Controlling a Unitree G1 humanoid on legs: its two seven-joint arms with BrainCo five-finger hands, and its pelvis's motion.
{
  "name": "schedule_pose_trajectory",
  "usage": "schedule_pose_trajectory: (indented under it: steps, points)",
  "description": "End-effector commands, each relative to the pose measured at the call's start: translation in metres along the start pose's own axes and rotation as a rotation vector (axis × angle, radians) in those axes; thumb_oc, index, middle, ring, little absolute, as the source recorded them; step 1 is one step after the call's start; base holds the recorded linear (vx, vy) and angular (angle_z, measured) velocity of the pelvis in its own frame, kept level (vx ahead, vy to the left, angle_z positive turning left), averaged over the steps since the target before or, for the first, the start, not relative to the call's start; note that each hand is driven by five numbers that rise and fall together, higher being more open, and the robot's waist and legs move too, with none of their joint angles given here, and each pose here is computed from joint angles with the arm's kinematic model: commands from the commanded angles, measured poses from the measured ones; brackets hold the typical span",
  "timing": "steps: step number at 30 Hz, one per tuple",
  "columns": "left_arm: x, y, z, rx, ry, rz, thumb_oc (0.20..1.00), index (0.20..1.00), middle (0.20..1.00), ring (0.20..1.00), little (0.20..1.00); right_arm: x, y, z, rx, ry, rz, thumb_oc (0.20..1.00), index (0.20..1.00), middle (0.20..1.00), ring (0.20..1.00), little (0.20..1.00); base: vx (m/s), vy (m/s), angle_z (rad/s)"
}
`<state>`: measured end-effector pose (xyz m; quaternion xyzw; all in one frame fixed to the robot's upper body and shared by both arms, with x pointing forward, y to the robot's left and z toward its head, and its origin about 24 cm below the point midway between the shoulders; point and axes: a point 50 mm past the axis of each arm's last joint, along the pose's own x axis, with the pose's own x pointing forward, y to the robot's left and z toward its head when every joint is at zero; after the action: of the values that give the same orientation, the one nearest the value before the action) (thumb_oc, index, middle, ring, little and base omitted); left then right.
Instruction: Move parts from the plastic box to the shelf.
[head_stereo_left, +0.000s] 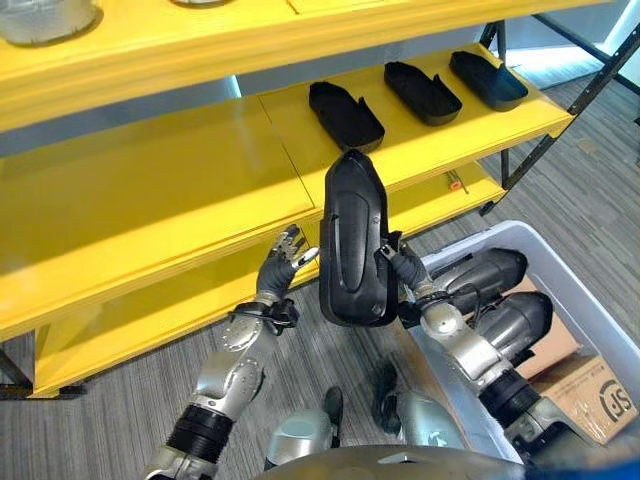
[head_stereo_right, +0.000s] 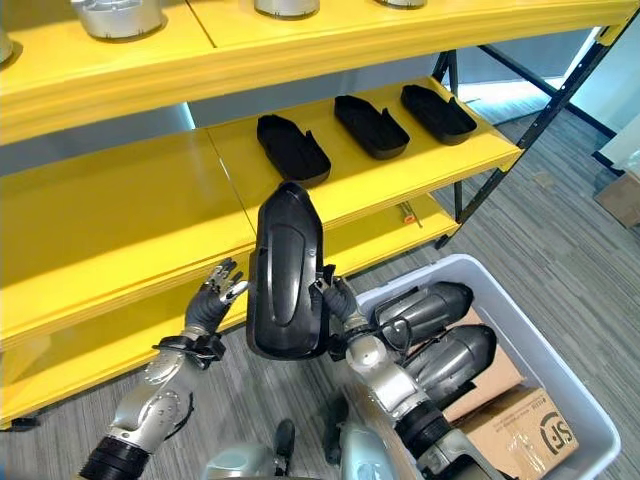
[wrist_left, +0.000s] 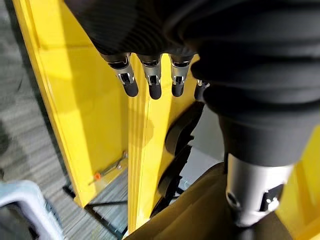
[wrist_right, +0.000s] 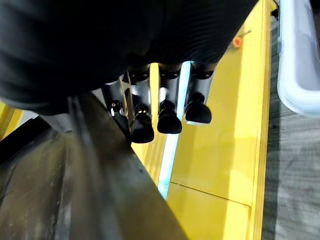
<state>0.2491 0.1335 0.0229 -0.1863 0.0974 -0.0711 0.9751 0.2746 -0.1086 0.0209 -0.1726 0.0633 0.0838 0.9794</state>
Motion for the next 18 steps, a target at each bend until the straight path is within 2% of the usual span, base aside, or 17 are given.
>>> schedule_pose_trajectory:
  steps: [1, 4, 14, 18]
  points:
    - [-0.001, -0.015, 0.022, 0.065, -0.119, -0.096, 1.000, 1.000, 1.000, 1.000, 1.000, 0.008, -0.006, 0.051, 0.081, -0.240, -0.004, 0.200, 0.200, 0.200, 0.200, 0.200, 0.19, -0.141, 1.64]
    - [-0.003, -0.012, 0.019, 0.052, -0.102, -0.097, 1.000, 1.000, 1.000, 1.000, 1.000, 0.006, -0.005, 0.056, 0.063, -0.260, 0.023, 0.200, 0.200, 0.200, 0.200, 0.200, 0.20, -0.145, 1.17]
    - [-0.009, -0.009, 0.019, 0.039, -0.074, -0.103, 1.000, 1.000, 1.000, 1.000, 1.000, 0.008, 0.000, 0.066, -0.010, -0.293, 0.059, 0.200, 0.200, 0.200, 0.200, 0.200, 0.14, -0.119, 0.08]
    - [-0.001, -0.020, 0.020, 0.027, -0.060, -0.154, 1.000, 1.000, 1.000, 1.000, 1.000, 0.009, -0.008, 0.067, -0.045, -0.295, 0.017, 0.200, 0.200, 0.200, 0.200, 0.200, 0.02, -0.093, 0.56]
